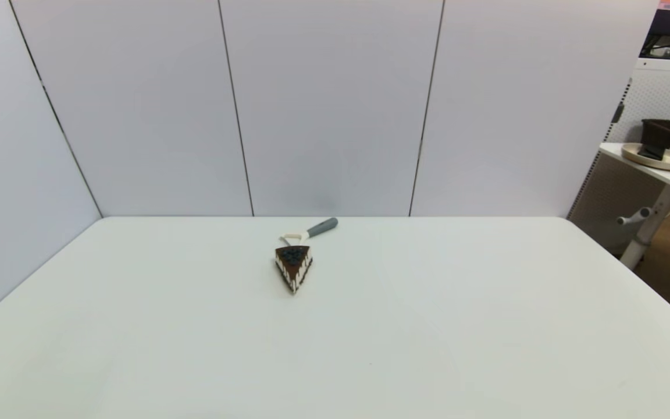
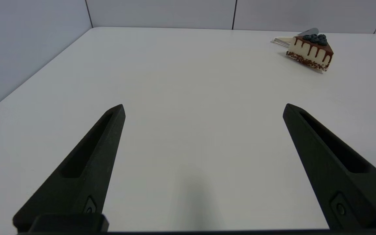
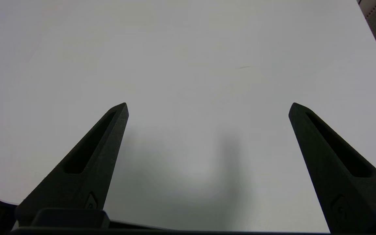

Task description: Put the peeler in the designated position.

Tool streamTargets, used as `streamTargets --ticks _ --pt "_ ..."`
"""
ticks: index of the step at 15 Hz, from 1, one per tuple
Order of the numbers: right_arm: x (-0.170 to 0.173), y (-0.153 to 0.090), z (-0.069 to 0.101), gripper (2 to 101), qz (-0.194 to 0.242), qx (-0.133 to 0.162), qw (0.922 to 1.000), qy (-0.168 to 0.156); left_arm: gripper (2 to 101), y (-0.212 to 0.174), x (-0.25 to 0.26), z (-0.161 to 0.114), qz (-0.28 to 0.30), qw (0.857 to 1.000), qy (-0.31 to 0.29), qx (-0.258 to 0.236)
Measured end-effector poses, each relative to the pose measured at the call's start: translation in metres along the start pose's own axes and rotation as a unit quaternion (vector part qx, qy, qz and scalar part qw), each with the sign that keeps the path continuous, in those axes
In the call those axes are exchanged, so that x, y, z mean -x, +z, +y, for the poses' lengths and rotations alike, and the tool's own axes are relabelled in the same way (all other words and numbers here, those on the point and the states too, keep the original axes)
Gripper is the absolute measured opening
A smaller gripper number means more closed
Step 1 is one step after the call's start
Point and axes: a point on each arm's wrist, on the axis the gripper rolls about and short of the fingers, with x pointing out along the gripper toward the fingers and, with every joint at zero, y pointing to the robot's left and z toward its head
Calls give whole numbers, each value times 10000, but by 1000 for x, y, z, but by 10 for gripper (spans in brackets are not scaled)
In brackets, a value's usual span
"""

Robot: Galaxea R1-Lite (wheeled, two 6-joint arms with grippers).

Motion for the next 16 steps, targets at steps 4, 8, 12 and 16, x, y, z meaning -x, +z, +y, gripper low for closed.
streamTargets --ticks 4,8,12,16 --pt "-6 -11 1 971 -918 43 9955 -218 979 0 0 0 0 10000 0 -2" --pt "-10 -21 2 971 -1421 36 9895 -277 979 0 0 0 0 10000 0 -2" --pt "-10 -23 2 971 -1523 -64 9879 -279 979 0 0 0 -3 10000 0 0" --pt "-10 -23 2 971 -1522 -233 9875 -324 979 0 0 0 -7 10000 0 -2"
